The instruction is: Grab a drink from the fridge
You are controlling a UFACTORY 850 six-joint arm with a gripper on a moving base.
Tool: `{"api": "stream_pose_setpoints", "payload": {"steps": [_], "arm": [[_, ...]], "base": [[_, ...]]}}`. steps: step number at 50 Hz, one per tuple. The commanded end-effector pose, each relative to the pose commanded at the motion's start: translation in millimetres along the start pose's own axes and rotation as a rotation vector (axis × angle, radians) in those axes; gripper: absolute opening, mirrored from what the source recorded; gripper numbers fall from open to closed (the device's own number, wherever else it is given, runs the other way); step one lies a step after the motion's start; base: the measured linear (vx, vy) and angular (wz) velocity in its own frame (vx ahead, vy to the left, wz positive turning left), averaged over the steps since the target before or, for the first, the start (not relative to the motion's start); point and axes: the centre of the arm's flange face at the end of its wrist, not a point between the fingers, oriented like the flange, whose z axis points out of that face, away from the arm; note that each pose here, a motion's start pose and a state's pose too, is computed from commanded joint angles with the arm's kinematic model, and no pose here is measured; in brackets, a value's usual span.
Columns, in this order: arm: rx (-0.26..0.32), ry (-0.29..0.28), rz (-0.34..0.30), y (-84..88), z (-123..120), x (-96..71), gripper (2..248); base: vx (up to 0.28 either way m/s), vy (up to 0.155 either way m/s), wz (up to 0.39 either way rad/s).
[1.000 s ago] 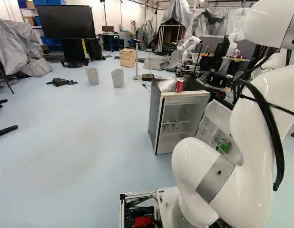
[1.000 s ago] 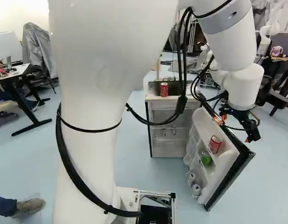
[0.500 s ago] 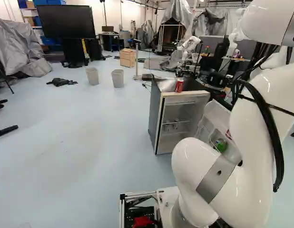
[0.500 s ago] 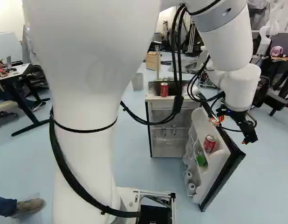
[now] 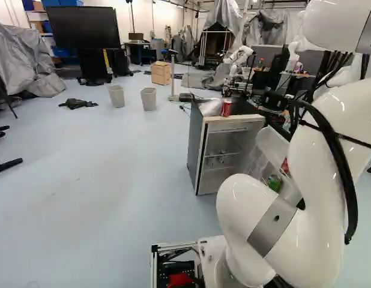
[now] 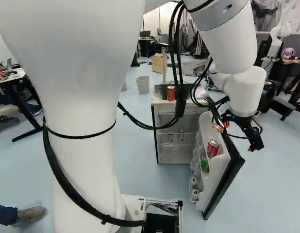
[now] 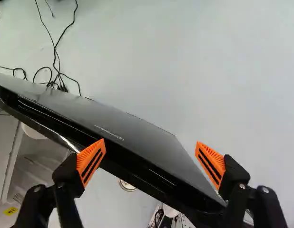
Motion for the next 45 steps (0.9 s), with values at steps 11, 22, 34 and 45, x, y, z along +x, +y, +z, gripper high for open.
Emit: {"api": "stream_pose_setpoints", "payload": {"steps": [11, 22, 34, 45], "arm": [[0.001, -0.007, -0.005, -1.3, -5.4, -12.1, 247], [0.003, -0.015, -0.012, -3.8, -11.2, -25.5, 247], [0.006, -0.022, -0.021, -6.6, -17.5, -40.4, 247], [0.010, -0.029, -0.031, -9.7, -23.2, -54.2, 247]], "base": [[0.000, 0.000, 0.000], [0.000, 0.000, 0.000], [0.000, 0.000, 0.000], [0.000, 0.000, 0.000]]}}
